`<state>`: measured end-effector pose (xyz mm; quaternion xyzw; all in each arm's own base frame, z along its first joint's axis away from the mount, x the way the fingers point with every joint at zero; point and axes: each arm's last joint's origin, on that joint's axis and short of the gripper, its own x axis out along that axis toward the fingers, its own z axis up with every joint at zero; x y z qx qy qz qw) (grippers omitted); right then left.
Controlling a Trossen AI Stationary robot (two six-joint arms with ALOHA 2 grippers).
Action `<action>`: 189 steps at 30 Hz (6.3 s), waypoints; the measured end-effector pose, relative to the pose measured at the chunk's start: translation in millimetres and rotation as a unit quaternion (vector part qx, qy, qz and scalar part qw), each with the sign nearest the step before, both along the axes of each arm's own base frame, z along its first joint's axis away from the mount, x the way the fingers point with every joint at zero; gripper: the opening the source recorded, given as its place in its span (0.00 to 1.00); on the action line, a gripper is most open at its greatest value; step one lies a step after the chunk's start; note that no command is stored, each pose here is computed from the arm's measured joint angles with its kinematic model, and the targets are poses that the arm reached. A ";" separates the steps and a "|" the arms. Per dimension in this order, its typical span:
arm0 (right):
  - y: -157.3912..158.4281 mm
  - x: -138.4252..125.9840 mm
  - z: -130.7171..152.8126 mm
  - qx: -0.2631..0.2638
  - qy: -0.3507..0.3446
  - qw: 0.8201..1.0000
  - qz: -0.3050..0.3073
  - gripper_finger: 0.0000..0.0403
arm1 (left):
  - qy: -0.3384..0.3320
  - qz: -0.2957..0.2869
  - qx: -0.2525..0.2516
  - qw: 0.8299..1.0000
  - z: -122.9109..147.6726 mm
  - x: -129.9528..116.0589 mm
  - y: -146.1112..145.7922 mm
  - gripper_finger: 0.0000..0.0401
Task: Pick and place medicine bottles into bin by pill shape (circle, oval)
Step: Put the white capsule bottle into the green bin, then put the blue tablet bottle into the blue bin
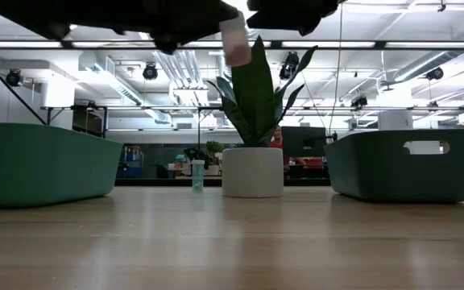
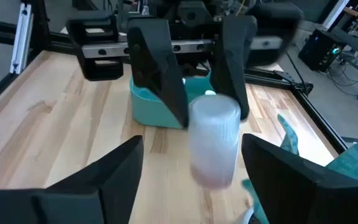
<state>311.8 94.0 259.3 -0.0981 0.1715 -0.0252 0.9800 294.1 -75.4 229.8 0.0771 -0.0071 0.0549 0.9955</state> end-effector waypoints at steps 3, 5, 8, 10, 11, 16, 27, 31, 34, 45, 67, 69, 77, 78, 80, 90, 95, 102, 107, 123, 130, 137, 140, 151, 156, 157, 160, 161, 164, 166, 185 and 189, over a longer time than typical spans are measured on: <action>-1.3 -3.9 5.1 0.007 -0.003 1.000 -0.003 0.67 | 0.024 0.042 0.002 0.999 3.0 -14.0 -6.1 0.28; -2.2 -6.4 8.5 0.010 -0.005 1.000 -0.003 0.67 | 0.038 0.066 -0.007 0.997 6.1 -23.6 -10.6 0.28; -3.0 -8.6 12.3 0.013 -0.010 1.000 -0.005 0.66 | 0.069 0.103 -0.024 0.992 10.3 -42.6 -17.9 0.28; -3.2 -9.2 13.0 0.015 -0.011 1.000 -0.006 0.65 | 0.089 0.134 -0.039 0.986 10.7 -56.2 -21.9 0.28; -3.2 -9.2 13.0 0.016 -0.011 1.000 -0.006 0.64 | 0.101 0.149 -0.041 0.983 9.8 -64.1 -23.7 0.28; -2.3 -6.5 9.7 0.018 -0.010 1.000 -0.007 0.62 | 0.123 0.194 -0.088 0.969 9.0 -100.7 -29.1 0.28; -1.8 -4.9 7.7 0.017 -0.009 1.000 -0.007 0.62 | 0.199 0.246 -0.132 0.939 -14.6 -137.9 -20.4 0.28; -1.8 -4.9 7.7 0.017 -0.009 1.000 -0.007 0.62 | 0.213 0.269 -0.136 0.930 -22.2 -141.0 -17.9 0.31; -1.8 -4.9 7.6 0.017 -0.009 1.000 -0.007 0.62 | 0.216 0.276 -0.137 0.926 -27.2 -140.1 -18.7 0.31; -1.9 -5.3 6.1 0.017 -0.007 1.000 -0.007 0.62 | 0.234 0.317 -0.152 0.907 -64.6 -137.3 -21.5 0.32; -2.0 -5.6 5.0 0.014 -0.007 1.000 -0.006 0.62 | 0.238 0.332 -0.141 0.902 -81.3 -134.1 -23.8 0.32; -2.0 -5.6 5.0 0.013 -0.007 1.000 -0.006 0.63 | 0.238 0.332 -0.141 0.902 -81.3 -134.1 -23.9 0.32; -2.0 -5.6 4.9 0.013 -0.007 1.000 -0.006 0.63 | 0.233 0.330 -0.148 0.902 -81.2 -133.1 -24.7 0.39; -2.0 -5.6 4.9 0.013 -0.007 1.000 -0.006 0.63 | 0.233 0.330 -0.148 0.902 -81.2 -133.1 -24.7 0.41; -2.0 -5.6 4.9 0.013 -0.007 1.000 -0.006 0.62 | 0.234 0.330 -0.147 0.903 -81.4 -133.2 -24.6 0.45; -2.1 -5.8 4.5 0.013 -0.006 1.000 -0.006 0.64 | 0.241 0.325 -0.134 0.904 -79.5 -133.1 -24.6 0.55; -2.1 -6.0 3.9 0.010 -0.003 1.000 -0.005 0.62 | 0.243 0.306 -0.125 0.912 -65.6 -131.2 -26.2 0.55; -2.8 -8.0 3.7 0.005 0.007 1.000 -0.005 0.62 | 0.229 0.281 -0.117 0.925 -33.2 -127.9 -21.9 0.55; -3.1 -11.4 3.5 0.000 0.021 1.000 -0.003 0.61 | 0.215 0.272 -0.102 0.933 -4.2 -118.7 -14.7 0.55; -15.2 -52.5 24.4 0.015 0.080 0.997 -0.011 0.55 | 0.268 0.220 -0.042 0.937 34.0 -63.3 67.8 0.55; -13.0 -67.9 35.6 0.020 0.070 0.997 0.002 0.54 | 0.278 0.194 -0.024 0.940 21.6 -41.0 117.5 0.55; -11.4 -72.0 37.6 0.020 0.067 0.998 0.009 0.54 | 0.298 0.179 -0.049 0.936 -9.3 -21.2 160.2 0.55; -11.0 -71.7 36.2 0.019 0.069 0.997 0.009 0.54 | 0.307 0.189 -0.053 0.931 -25.7 -12.9 172.6 0.55; -10.9 -71.2 29.3 0.018 0.079 0.997 0.007 0.54 | 0.334 0.223 -0.060 0.914 -61.5 -1.2 191.2 0.55; -11.0 -71.6 26.6 0.018 0.082 0.996 0.007 0.54 | 0.340 0.229 -0.062 0.910 -66.3 -0.8 193.1 0.54; -11.1 -71.6 26.3 0.017 0.083 0.996 0.007 0.54 | 0.340 0.225 -0.063 0.911 -66.3 -0.7 192.9 0.53; -11.1 -71.6 25.4 0.018 0.082 0.996 0.006 0.54 | 0.341 0.223 -0.062 0.911 -66.4 -0.6 192.5 0.49; -11.1 -71.7 24.9 0.018 0.083 0.996 0.006 0.54 | 0.341 0.223 -0.061 0.911 -66.4 -0.6 192.5 0.46; -11.2 -72.0 23.4 0.017 0.084 0.996 0.006 0.54 | 0.341 0.223 -0.061 0.911 -66.4 -0.6 192.6 0.38; -11.3 -72.1 22.6 0.018 0.085 0.996 0.005 0.54 | 0.341 0.223 -0.061 0.911 -66.6 -0.7 192.4 0.33; -11.5 -72.6 20.0 0.024 0.088 0.996 0.000 0.54 | 0.343 0.213 -0.060 0.913 -66.2 0.8 186.4 0.04; -11.7 -72.7 18.4 0.024 0.088 0.996 0.000 0.54 | 0.328 0.233 -0.120 0.908 -59.4 -1.5 184.2 0.04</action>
